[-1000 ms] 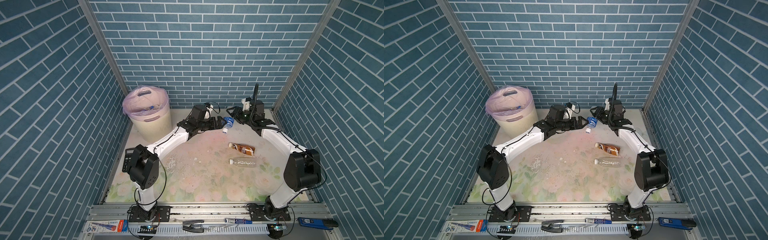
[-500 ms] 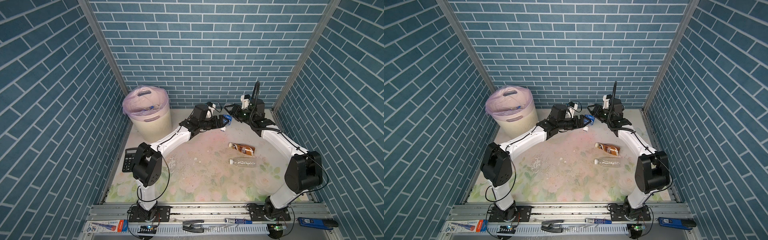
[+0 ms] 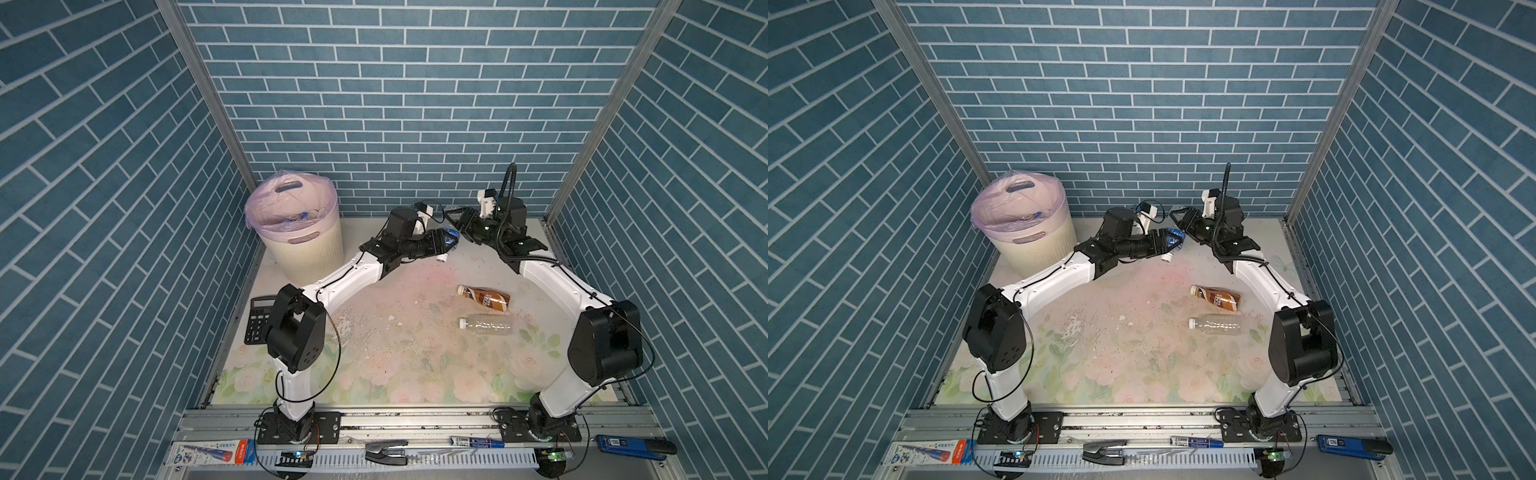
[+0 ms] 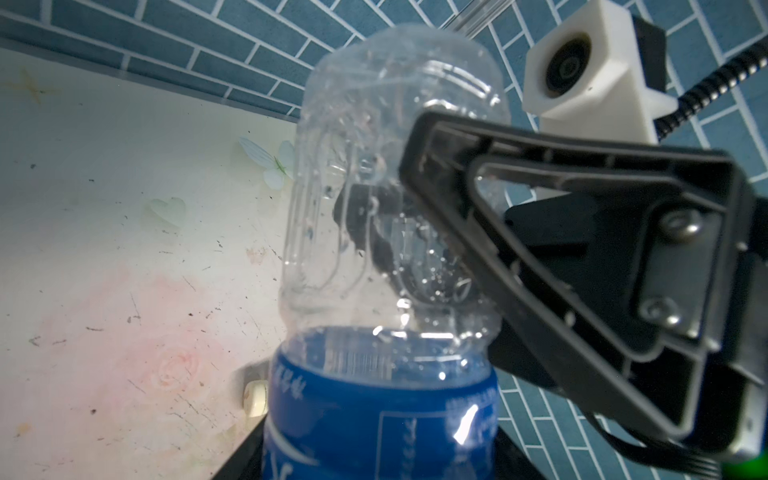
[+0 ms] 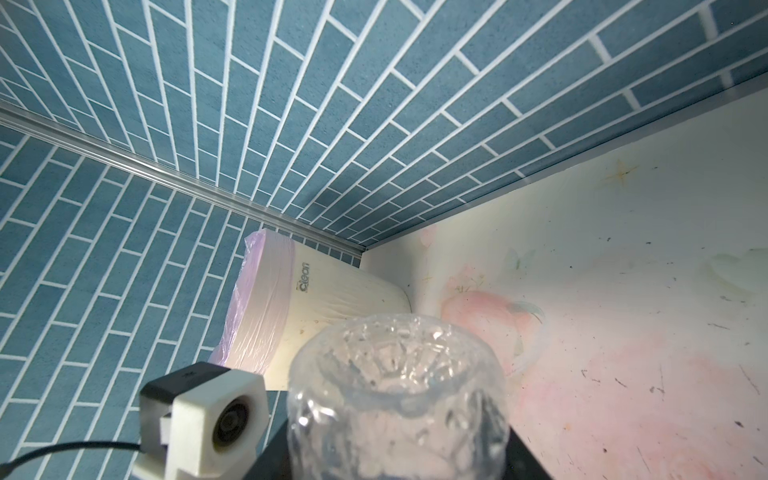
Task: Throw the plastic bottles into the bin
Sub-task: 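Grasp the water bottle's body with left gripper while right gripper holds it, then carry the water bottle with left gripper over the bin while right releases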
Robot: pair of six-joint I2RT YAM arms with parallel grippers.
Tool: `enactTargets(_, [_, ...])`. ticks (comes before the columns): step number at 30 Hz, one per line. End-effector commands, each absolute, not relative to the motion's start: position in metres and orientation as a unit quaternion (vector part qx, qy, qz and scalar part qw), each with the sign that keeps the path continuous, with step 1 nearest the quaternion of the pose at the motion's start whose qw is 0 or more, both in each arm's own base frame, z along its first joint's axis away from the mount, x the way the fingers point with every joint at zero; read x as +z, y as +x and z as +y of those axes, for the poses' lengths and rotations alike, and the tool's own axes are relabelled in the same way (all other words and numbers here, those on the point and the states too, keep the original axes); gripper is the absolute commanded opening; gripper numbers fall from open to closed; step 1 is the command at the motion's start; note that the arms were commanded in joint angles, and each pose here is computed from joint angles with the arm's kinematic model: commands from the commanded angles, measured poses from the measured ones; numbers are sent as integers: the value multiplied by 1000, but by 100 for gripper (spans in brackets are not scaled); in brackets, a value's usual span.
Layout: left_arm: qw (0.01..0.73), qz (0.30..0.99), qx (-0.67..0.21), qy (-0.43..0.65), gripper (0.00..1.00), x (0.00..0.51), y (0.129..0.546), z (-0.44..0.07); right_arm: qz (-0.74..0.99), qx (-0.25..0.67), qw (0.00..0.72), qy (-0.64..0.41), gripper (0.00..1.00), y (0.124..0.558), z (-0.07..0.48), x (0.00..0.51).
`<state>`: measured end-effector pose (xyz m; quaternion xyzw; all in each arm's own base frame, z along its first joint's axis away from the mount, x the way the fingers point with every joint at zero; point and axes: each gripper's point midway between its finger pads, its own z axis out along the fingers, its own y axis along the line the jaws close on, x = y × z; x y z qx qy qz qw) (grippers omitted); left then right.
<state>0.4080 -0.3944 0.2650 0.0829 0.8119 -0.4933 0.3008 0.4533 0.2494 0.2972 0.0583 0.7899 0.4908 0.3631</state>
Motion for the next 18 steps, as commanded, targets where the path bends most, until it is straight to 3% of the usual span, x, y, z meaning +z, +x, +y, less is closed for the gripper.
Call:
enactTargets(1, [308,813,-488,81,61,264,414,-392,761,523,382,36,57,452,259,338])
enactTargets(7, [305,817,-484,75,57,262,416,-380,765,510,394,26,76,449,255,345])
enactTargets(9, [305,820,-479,72,56,262,416,-372,765,504,400,22,88,448,252,349])
enactTargets(14, [318,827,-460,58,56,268,419,-341,766,480,427,8,99,443,243,364])
enactTargets(18, [339,835,-429,60,55,284,420,-313,762,466,449,-10,99,440,240,380])
